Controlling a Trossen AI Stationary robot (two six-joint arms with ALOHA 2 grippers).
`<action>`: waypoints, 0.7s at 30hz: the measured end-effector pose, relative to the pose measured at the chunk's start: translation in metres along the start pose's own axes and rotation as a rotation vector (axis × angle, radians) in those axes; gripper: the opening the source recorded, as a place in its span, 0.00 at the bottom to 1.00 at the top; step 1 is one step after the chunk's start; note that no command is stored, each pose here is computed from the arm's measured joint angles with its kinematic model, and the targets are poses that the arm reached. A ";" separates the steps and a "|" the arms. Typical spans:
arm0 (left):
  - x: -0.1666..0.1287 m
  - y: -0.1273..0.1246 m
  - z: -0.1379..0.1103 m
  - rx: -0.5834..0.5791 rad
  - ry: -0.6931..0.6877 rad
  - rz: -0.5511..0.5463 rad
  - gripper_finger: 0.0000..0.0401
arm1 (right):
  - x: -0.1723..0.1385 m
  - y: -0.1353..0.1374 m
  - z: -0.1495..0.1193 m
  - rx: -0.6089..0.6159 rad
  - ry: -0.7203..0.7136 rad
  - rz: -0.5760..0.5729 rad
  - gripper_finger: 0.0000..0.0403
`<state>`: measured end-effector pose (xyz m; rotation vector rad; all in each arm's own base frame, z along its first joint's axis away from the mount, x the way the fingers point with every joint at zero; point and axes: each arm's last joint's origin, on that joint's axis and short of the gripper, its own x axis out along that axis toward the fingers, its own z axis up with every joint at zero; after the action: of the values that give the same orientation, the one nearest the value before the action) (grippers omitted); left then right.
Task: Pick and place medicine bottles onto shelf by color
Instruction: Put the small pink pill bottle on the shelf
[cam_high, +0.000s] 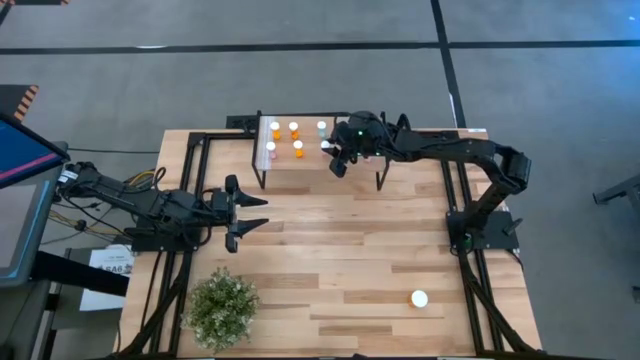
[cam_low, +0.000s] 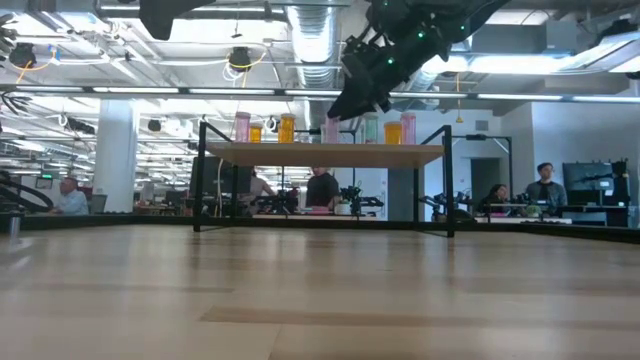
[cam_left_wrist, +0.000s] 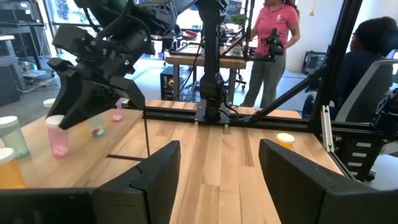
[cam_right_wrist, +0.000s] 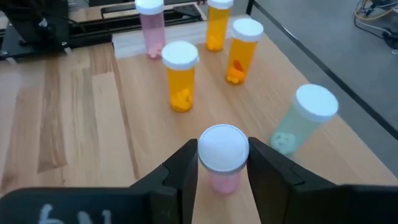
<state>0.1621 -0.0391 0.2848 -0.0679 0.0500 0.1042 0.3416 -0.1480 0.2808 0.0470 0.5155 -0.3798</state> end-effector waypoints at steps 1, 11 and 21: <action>0.000 0.000 0.000 0.000 0.000 0.000 0.51 | 0.000 0.000 0.000 0.001 0.003 0.000 0.35; 0.000 0.000 0.000 -0.006 0.000 0.000 0.51 | 0.000 0.000 -0.001 0.007 0.014 0.001 0.39; 0.000 0.000 0.000 -0.004 0.000 0.000 0.51 | 0.000 -0.002 -0.002 0.011 0.019 -0.004 0.49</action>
<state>0.1621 -0.0391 0.2847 -0.0721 0.0501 0.1043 0.3400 -0.1493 0.2792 0.0604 0.5326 -0.3860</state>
